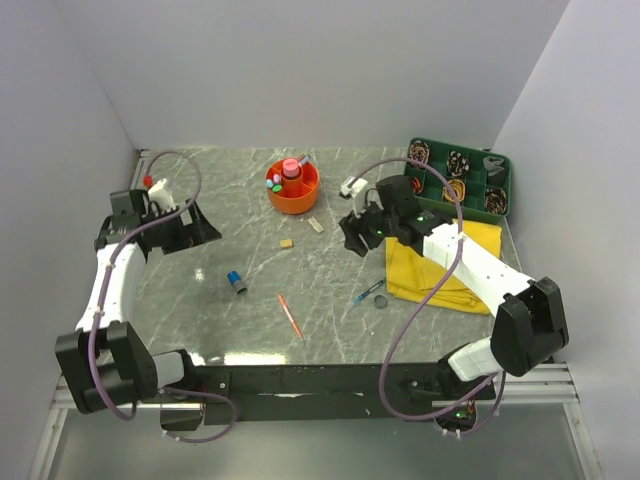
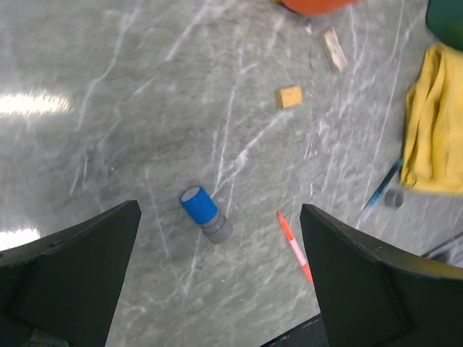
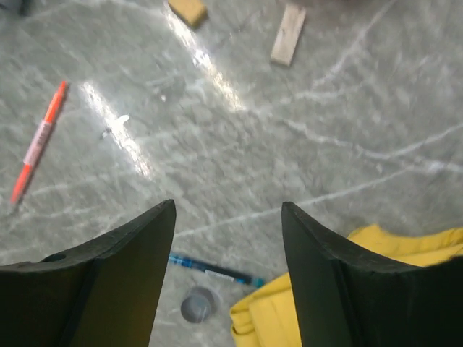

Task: Sort the stationery into containers
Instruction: Pick up the stationery from the center of the board.

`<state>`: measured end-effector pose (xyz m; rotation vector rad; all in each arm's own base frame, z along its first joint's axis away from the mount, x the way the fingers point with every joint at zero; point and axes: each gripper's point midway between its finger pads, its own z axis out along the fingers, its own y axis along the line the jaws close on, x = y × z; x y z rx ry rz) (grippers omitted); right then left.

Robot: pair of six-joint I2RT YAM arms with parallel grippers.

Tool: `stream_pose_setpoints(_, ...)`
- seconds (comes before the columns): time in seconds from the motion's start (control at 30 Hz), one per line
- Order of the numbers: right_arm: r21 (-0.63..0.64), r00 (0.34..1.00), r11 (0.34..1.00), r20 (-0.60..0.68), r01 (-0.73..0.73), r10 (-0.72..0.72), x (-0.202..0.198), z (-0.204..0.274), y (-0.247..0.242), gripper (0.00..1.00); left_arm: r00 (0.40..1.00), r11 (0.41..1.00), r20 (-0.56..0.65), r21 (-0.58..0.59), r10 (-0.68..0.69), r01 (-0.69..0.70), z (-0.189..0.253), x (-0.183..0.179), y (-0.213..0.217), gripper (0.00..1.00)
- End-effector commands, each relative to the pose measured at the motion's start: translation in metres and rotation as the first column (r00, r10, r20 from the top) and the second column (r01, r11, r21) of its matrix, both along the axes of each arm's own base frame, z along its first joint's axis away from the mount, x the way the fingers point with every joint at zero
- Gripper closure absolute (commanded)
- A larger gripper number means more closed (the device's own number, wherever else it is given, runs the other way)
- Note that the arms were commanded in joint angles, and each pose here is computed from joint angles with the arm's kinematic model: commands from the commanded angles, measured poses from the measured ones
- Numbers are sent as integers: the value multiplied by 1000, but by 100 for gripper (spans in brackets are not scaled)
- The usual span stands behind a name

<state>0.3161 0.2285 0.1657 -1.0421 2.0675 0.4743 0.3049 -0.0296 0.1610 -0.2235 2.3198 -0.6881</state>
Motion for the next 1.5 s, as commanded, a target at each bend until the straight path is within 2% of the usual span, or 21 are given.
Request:
stream_pose_setpoints(0.0, 71, 1000, 997, -3, 3, -3, 0, 2, -16, 35, 961, 970, 166, 136, -222, 201, 46, 27, -20, 1)
stream_pose_setpoints(0.13, 99, 987, 985, 62, 144, -150, 25, 2, -23, 36, 944, 952, 171, 170, -283, 255, 60, 46, -23, 1)
stream_pose_setpoints(0.2, 120, 981, 979, 82, 167, -178, 43, 8, -14, 36, 940, 937, 155, 229, -304, 265, 54, 58, -19, 1)
stream_pose_setpoints(0.33, 59, 978, 987, 139, 150, -157, 75, -2, 9, 38, 944, 927, 155, 291, -291, 238, 42, 80, -13, 1)
stream_pose_setpoints(0.37, 30, 982, 989, 115, 147, -149, 82, -19, 14, 38, 952, 935, 151, 281, -267, 217, 42, 82, -11, 1)
stream_pose_setpoints(0.5, 24, 984, 996, 156, 85, -88, 107, -18, 47, 39, 956, 931, 153, 309, -250, 194, 44, 85, -6, 1)
stream_pose_setpoints(0.57, -14, 990, 999, 130, 51, -48, 108, -39, 63, 39, 959, 929, 147, 321, -242, 185, 43, 87, -2, 1)
stream_pose_setpoints(0.8, -74, 995, 997, 101, 28, -20, 117, -61, 97, 40, 963, 934, 163, 323, -214, 153, 49, 93, 8, 0)
stream_pose_setpoints(1.1, -147, 996, 986, 70, 73, -63, 131, -85, 97, 40, 969, 947, 165, 294, -183, 129, 50, 97, 18, 1)
stream_pose_setpoints(1.47, -216, 995, 972, 8, 96, -96, 120, -110, 80, 44, 969, 954, 172, 271, -179, 128, 51, 111, 18, 1)
